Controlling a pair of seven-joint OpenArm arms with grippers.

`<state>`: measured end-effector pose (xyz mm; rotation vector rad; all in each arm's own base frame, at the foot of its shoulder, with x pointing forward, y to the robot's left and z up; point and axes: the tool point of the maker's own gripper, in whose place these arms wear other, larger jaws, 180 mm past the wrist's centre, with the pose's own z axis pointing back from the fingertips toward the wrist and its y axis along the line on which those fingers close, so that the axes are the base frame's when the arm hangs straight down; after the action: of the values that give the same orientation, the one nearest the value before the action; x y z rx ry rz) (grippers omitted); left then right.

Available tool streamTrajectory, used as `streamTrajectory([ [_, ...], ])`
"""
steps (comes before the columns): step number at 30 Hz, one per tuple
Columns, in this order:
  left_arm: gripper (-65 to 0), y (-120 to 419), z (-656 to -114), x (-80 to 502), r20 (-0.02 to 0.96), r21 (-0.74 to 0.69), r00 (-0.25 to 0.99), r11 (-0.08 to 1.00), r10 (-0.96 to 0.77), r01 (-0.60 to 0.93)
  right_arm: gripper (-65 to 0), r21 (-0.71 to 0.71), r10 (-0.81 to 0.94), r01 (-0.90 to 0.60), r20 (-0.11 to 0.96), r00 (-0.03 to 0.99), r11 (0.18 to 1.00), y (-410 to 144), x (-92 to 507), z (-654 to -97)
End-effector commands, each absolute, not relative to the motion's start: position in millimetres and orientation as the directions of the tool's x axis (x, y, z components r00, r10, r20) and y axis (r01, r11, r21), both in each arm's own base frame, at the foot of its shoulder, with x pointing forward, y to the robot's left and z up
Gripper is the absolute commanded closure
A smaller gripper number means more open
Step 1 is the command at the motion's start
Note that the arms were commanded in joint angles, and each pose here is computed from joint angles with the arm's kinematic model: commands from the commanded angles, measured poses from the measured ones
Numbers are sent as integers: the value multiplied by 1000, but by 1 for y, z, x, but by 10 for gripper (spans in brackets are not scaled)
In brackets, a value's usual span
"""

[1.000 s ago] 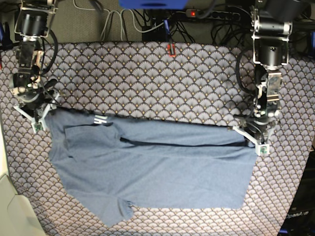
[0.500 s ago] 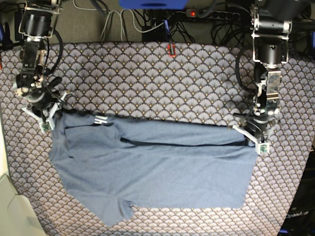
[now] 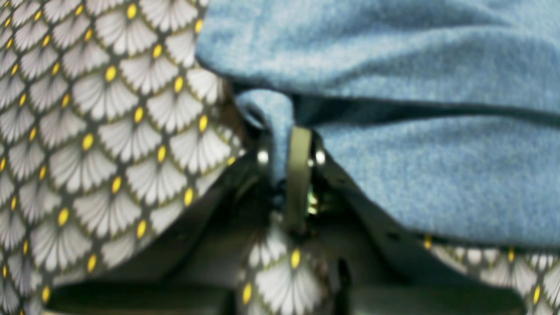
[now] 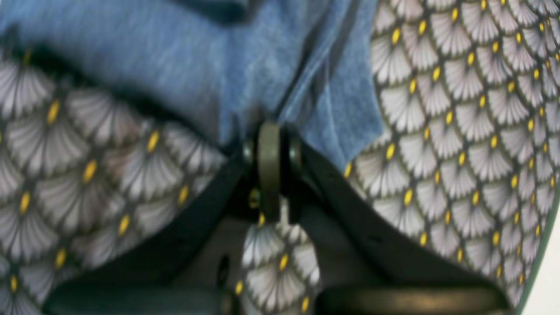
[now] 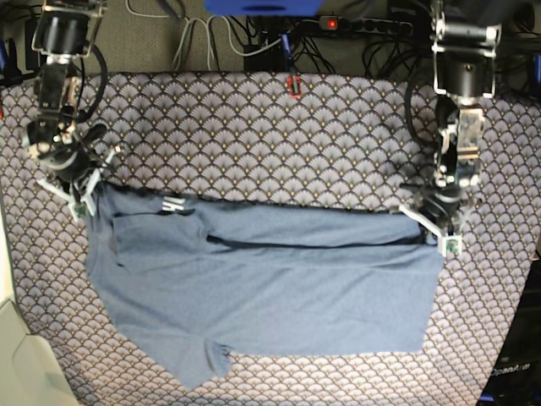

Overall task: Fold the T-shirt properly
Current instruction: 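Drag the folded edge back toward the collar with both grippers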

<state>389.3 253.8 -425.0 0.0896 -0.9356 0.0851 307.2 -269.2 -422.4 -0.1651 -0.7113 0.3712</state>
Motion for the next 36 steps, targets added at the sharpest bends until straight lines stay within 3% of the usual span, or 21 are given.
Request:
streamTrajectory([
  [1,-3,261,-414,393,814,61,580,991,18,-116,0,-300,408,-278,628,663,913,-272,316,-407],
  [17,-3,279,-410,358,780,118,625,988,-28,-103,0,-345,476,-329,596,647,879,-263,271,-400],
  [36,-3,281,-404,302,766,175,634,983,-105,-49,0,-295,471,-368,492,733,882,-285,196,-423],
])
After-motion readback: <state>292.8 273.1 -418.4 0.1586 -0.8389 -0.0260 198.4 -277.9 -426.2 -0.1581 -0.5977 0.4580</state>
